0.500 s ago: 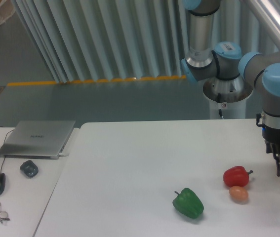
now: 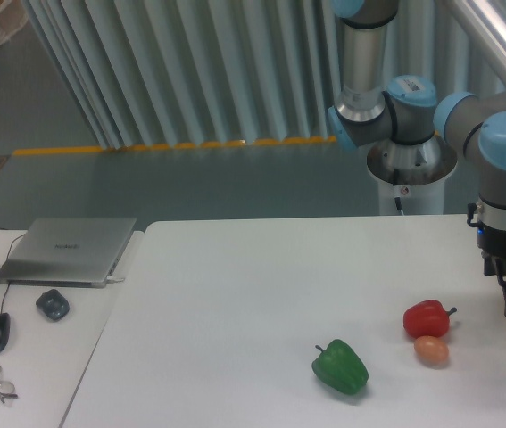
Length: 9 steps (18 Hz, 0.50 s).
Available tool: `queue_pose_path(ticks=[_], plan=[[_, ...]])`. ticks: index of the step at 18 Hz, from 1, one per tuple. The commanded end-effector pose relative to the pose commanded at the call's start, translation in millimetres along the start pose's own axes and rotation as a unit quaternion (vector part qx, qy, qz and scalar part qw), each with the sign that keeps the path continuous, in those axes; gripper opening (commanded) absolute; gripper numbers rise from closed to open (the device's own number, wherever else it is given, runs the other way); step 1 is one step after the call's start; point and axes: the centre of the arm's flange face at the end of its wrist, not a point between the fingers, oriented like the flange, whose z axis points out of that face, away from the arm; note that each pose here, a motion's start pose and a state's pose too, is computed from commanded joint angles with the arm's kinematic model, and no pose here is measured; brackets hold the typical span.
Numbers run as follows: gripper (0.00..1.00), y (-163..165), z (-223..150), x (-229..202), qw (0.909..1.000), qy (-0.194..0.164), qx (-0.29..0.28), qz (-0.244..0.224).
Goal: Place the triangular bread on the table
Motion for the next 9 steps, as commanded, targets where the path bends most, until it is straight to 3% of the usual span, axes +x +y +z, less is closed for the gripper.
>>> queue_pose_path(ticks=[9], plan=[[1.00,-1.3,-6.4,0.5,0.9999,-0.010,0.000,-0.010]])
